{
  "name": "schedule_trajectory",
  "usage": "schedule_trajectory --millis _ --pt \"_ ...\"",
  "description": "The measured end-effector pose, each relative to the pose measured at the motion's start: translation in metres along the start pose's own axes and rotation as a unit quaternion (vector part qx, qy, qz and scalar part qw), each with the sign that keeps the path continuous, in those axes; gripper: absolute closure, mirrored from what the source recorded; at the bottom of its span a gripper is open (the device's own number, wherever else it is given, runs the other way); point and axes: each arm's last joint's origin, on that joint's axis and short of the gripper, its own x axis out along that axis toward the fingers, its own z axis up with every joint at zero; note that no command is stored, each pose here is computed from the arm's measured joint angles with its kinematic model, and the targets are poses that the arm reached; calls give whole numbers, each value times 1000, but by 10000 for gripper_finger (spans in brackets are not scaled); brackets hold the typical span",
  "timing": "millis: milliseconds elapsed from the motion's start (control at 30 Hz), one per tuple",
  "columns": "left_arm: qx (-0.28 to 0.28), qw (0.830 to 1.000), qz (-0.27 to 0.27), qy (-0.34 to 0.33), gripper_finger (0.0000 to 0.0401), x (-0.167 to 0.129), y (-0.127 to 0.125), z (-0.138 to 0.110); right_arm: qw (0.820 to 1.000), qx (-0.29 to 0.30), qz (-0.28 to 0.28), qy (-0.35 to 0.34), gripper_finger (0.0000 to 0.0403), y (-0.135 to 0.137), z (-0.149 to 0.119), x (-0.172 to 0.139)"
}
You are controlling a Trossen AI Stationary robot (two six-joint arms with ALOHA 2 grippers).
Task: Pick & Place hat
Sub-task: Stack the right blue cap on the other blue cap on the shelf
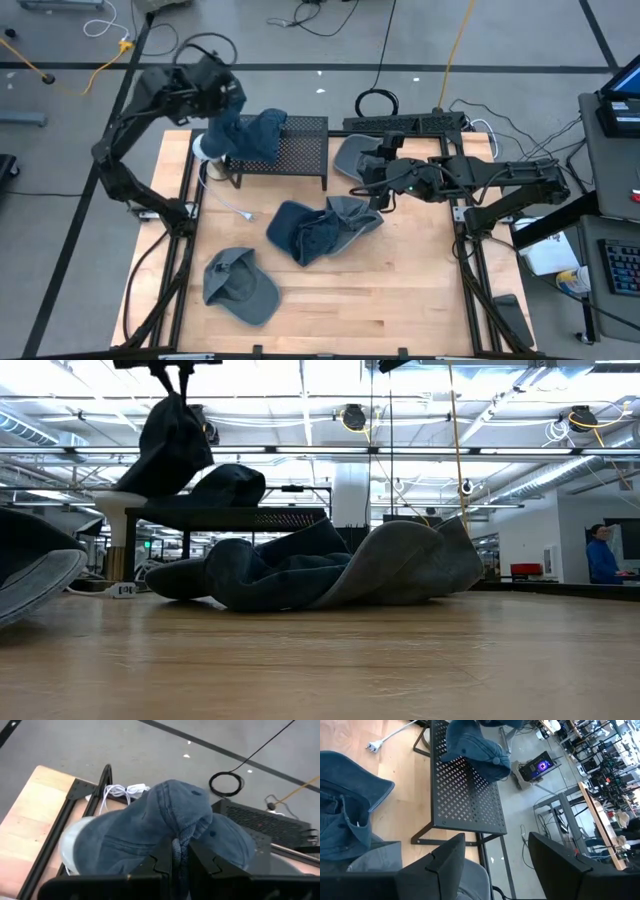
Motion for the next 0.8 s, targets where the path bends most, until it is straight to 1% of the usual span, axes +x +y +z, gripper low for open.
schedule_trajectory --millis 133,300,367,500,567,667,800 --pt "6 1000 6 -1 375 8 -10 -6 1000 0 0 0 193 0 0 0" --pt "-7 1000 -26 -11 375 12 -22 -7 1000 12 0 0 193 0 0 0" --pt "-2 1000 -27 -9 375 16 -28 -9 1000 13 0 0 193 0 0 0" --pt "20 1000 -7 18 375 32 -41 -19 1000 13 0 0 193 0 0 0" --pt "19 999 -11 23 375 38 -49 -23 1000 13 0 0 193 0 0 0" --pt "19 999 -30 26 375 45 -61 -27 1000 13 0 0 193 0 0 0" --pt "41 998 -12 47 375 55 -67 -35 1000 13 1 1 193 0 0 0"
